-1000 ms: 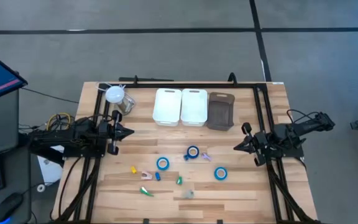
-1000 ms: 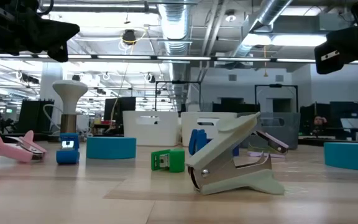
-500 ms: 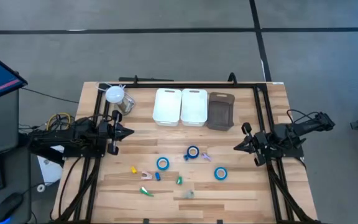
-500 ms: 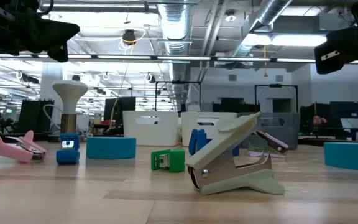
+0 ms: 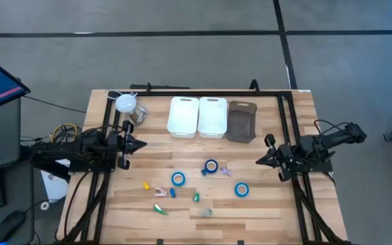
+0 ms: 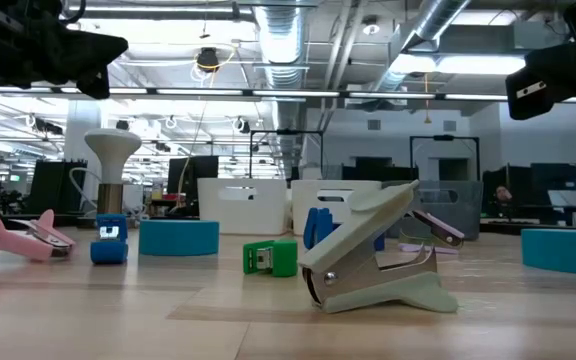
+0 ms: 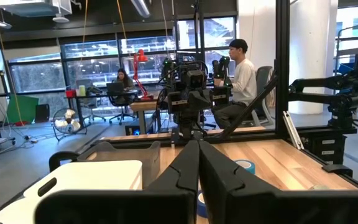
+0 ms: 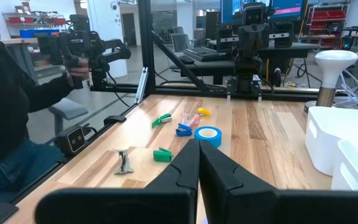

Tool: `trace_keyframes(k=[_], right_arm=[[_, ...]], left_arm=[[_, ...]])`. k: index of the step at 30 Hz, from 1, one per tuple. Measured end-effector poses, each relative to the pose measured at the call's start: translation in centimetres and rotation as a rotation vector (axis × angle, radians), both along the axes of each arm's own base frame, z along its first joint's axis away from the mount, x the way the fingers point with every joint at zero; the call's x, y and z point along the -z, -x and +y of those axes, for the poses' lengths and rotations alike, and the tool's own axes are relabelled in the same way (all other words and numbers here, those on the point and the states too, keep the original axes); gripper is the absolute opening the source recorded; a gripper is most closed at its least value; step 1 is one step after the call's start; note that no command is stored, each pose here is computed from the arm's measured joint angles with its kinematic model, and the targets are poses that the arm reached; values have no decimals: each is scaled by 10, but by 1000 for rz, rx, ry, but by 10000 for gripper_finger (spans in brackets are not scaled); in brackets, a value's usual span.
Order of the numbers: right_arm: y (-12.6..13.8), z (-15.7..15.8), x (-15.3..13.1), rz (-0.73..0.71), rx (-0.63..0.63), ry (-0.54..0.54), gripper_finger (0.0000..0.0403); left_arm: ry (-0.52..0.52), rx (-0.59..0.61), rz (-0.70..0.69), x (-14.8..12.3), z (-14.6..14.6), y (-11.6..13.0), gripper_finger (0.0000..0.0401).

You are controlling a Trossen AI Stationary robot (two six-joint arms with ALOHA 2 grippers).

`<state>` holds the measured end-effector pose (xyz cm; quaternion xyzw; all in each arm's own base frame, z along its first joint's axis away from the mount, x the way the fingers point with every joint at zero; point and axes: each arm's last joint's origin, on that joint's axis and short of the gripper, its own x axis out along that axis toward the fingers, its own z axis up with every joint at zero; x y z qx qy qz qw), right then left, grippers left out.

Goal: Pick and place Stapler, Stapler remover, tape
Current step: Put the purple staple remover into the black bin

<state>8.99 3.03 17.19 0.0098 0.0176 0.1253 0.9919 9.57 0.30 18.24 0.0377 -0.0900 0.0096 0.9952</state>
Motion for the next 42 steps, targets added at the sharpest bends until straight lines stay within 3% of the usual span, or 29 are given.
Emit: trace_keyframes(k=[32, 36, 42], right_arm=[[0, 0, -5, -62, 8, 25, 0], [0, -3, -8, -84, 92, 15, 0], [-1, -9, -11, -96, 319, -37, 0]], left_arm=[[-3, 0, -18, -2, 0, 0, 3], [-3, 0, -21, -2, 0, 0, 3], [-2, 0, -27, -3, 0, 0, 3]])
